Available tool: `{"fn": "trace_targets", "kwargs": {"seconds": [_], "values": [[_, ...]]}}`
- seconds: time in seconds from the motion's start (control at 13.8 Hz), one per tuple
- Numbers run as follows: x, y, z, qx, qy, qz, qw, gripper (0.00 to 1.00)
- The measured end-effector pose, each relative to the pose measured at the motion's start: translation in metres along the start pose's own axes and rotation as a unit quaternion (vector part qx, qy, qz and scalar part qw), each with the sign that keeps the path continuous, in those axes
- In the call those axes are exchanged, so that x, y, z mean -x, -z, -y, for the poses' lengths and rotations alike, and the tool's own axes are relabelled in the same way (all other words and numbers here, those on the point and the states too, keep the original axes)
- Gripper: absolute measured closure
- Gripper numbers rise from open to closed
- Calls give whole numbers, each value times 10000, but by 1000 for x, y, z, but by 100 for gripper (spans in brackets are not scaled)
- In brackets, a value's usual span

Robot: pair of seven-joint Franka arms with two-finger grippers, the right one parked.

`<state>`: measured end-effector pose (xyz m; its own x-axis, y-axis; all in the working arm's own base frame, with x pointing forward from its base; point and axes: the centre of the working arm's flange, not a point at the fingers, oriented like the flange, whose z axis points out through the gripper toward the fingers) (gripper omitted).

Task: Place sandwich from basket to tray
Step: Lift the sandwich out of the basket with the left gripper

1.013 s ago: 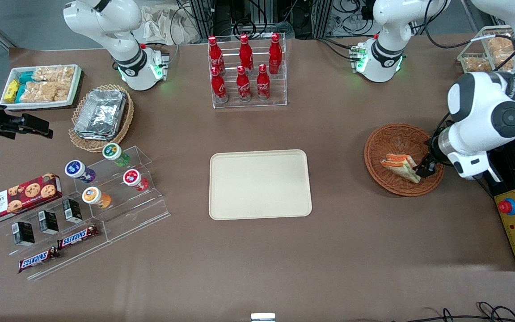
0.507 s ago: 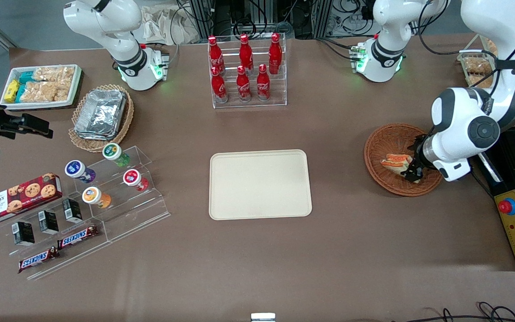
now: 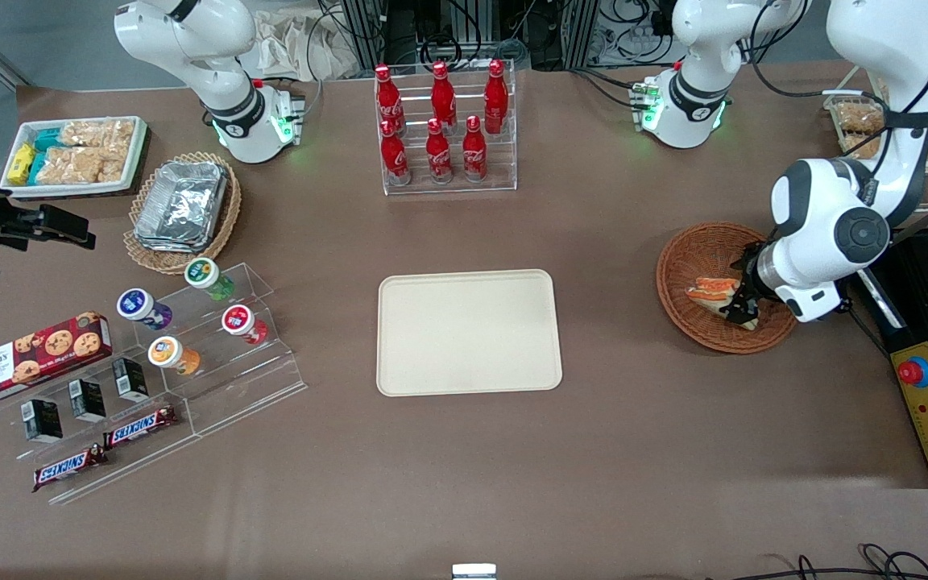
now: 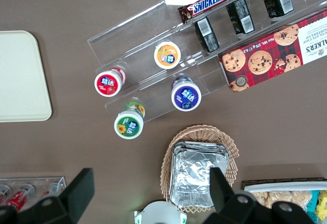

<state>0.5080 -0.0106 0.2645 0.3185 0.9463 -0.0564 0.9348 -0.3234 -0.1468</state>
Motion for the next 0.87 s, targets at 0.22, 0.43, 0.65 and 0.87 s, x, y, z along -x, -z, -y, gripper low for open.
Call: {"fn": "trace_targets", "kwargs": {"seconds": [0.22,0.43,0.65,0.87], "values": [[0,-13,0,-96,-158,-93,9998,4],[0,-19,-1,-126,-188,-85,9997,26],[-2,-14,-5,-46,-211,-123,9997,56],[-7,10,-15,-74,-292,-198,9993,64]]}}
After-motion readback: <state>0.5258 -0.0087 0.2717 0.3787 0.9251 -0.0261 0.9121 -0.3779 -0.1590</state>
